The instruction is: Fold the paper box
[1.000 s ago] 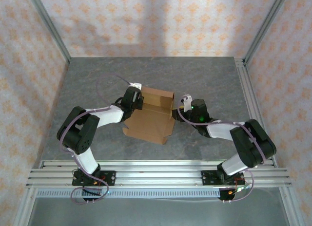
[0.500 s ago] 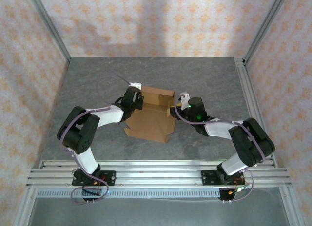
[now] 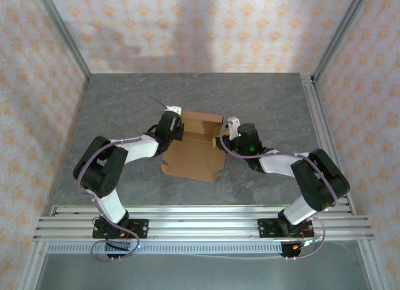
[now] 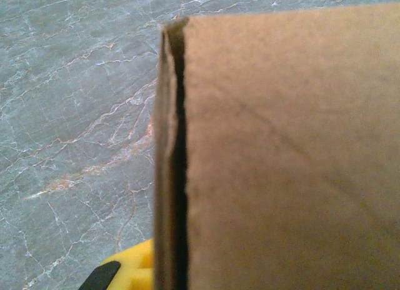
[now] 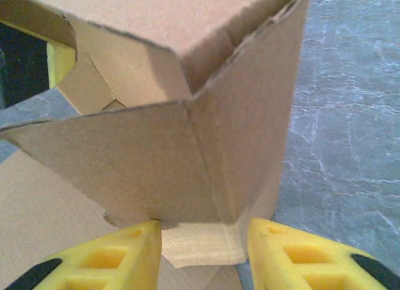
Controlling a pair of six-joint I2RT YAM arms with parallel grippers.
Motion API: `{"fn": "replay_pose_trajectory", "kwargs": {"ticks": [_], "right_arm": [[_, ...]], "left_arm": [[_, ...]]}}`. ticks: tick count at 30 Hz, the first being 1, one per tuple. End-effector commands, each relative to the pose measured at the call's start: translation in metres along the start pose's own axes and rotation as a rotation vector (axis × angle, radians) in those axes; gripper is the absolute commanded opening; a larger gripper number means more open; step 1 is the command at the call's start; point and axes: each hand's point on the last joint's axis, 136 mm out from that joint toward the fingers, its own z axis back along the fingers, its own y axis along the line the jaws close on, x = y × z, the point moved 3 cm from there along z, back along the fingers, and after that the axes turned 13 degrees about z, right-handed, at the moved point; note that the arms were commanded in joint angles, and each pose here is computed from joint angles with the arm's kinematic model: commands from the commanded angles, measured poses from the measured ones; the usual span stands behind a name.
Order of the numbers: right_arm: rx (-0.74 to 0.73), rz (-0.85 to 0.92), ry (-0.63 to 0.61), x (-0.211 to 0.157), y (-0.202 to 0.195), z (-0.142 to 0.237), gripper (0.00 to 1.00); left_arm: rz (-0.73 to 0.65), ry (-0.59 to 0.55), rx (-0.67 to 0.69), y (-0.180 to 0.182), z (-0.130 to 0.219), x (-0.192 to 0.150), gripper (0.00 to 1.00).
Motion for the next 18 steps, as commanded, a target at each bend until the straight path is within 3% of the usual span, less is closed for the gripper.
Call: {"fn": "replay_pose_trajectory", "kwargs": {"ticks": [1, 10, 18], "right_arm": [[-0.042, 0.024, 0.008, -0.003, -0.006, 0.014, 0.44], [-0.104, -0.191, -0.162, -0.015, -0.034, 0.051, 0.48], [-0.111, -0.192, -0.158, -0.002, -0.049, 0.033, 0.47]], "left_arm": [[-0.064, 0.151, 0.068, 0.013, -0.01, -0.046, 0.0], [-0.065, 0.151, 0.069, 0.013, -0.011, -0.046, 0.0], [-0.069, 0.156, 0.057, 0.011, -0.011, -0.047, 0.0]]}}
